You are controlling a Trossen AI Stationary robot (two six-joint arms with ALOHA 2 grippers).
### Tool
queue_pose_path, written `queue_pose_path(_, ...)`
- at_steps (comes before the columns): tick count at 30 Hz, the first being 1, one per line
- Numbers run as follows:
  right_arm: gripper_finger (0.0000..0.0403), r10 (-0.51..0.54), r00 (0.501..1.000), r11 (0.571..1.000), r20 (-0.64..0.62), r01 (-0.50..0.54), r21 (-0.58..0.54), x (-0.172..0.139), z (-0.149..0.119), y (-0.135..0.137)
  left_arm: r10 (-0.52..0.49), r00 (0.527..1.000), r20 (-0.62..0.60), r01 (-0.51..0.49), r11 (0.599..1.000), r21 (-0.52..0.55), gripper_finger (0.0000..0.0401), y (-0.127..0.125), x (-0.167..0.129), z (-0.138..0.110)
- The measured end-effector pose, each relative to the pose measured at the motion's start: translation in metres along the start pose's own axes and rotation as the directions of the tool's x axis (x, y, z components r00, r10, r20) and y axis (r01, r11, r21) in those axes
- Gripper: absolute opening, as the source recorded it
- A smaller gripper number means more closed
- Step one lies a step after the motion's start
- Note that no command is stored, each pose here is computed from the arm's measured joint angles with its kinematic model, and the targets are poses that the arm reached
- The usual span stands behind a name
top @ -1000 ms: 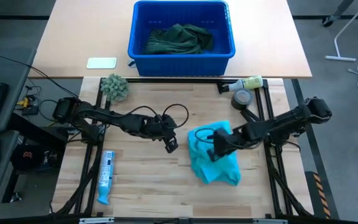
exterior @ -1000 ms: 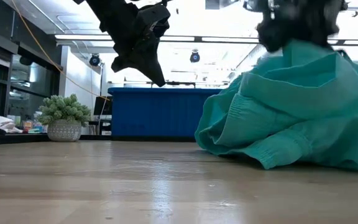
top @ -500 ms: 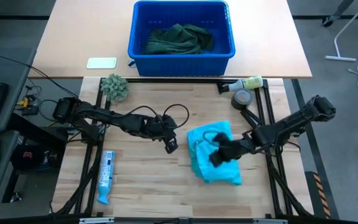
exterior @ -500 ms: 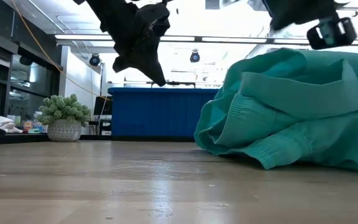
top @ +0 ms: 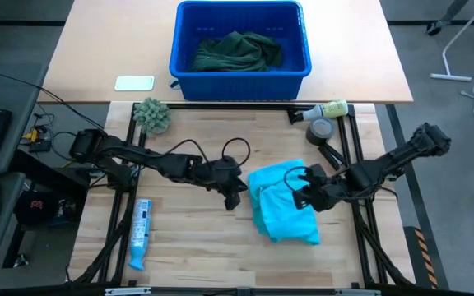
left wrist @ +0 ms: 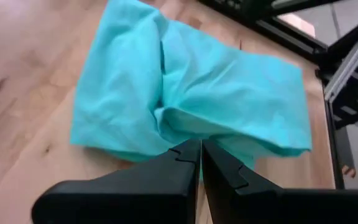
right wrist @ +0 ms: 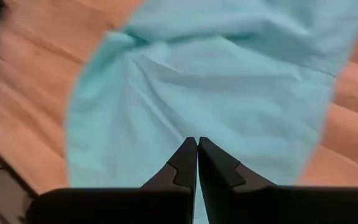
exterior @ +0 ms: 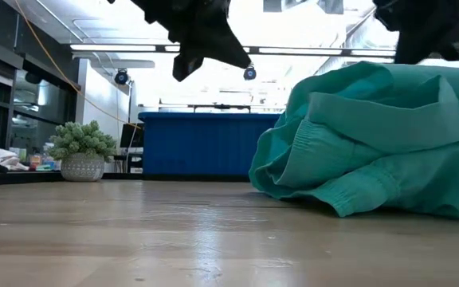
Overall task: Fold laundry
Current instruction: Fold the light blue shorts
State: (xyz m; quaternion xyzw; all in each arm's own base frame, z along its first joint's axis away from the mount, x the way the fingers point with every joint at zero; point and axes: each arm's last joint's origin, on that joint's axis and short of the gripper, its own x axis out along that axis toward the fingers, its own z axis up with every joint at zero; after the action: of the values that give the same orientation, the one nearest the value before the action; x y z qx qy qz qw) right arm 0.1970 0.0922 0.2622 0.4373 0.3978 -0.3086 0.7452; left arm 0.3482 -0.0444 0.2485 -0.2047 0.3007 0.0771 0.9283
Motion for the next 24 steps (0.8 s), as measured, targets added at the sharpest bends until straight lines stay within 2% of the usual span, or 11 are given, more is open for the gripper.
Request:
queue_pose_path(3,0.0,-0.048,0.998,0.999,-0.039,0.047,-0.018,-0.002,-0.006,-0.005,-0.012,1.0,-0.006,0.012,1.0,-0.015,0.0,0.007,0.002,0.004)
queue_pose_path(8,0.0,-0.109,0.991,0.992,-0.075,0.104,-0.069,-0.005,-0.014,-0.012,-0.141,0.989,-0.033,0.139,0.989,-0.052,0.0,0.021,0.015,0.011)
queue_pose_path(14,0.0,-0.193,0.978,0.976,-0.074,0.184,-0.115,-0.008,-0.018,-0.021,-0.184,0.982,-0.035,0.181,0.98,-0.08,0.0,0.024,0.023,0.023)
queue_pose_path(18,0.0,-0.248,0.967,0.96,-0.062,0.236,-0.149,-0.011,-0.019,-0.028,-0.212,0.977,0.032,0.211,0.977,0.03,0.0,0.01,0.014,0.051)
queue_pose_path(21,0.0,-0.264,0.963,0.95,-0.057,0.25,-0.187,-0.015,-0.02,-0.032,-0.172,0.983,0.059,0.164,0.98,0.114,0.0,0.002,0.008,0.071)
queue_pose_path(24,0.0,-0.263,0.963,0.94,-0.061,0.241,-0.242,-0.019,-0.021,-0.035,-0.118,0.993,0.017,0.113,0.981,0.159,0.0,0.005,0.012,0.078)
